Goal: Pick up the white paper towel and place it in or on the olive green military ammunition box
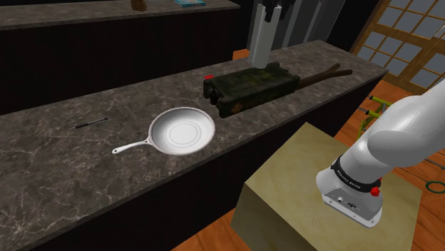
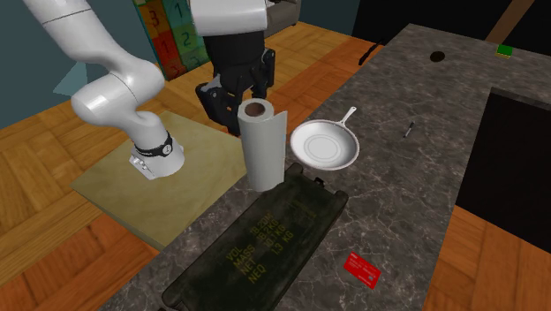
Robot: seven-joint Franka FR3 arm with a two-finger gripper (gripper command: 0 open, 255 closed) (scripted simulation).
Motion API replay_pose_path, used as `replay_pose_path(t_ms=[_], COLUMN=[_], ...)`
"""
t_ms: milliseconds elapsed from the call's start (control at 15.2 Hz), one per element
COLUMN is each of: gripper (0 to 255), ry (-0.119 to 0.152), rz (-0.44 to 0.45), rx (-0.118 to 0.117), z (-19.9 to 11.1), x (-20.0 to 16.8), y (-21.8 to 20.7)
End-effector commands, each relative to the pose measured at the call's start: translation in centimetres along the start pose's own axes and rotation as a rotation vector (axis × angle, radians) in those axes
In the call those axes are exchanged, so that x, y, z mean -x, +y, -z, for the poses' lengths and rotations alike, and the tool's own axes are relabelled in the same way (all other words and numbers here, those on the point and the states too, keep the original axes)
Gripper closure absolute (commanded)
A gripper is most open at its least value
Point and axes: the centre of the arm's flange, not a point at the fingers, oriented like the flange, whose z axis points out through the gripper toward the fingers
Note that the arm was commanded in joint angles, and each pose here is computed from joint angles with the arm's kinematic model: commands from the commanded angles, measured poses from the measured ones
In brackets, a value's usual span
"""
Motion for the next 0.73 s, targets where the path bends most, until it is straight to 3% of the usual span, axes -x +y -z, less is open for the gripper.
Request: replay_pose_path(t_ms=[0,396,660], gripper=[255,255,255], ry=[0.0,0.0,0.0], rz=[0.001,0.001,0.001], rx=[0.001,0.001,0.001], z=[1.1,4.0,1.9], x=[-1.7,-7.1,-7.1], y=[1.6,6.4,6.5])
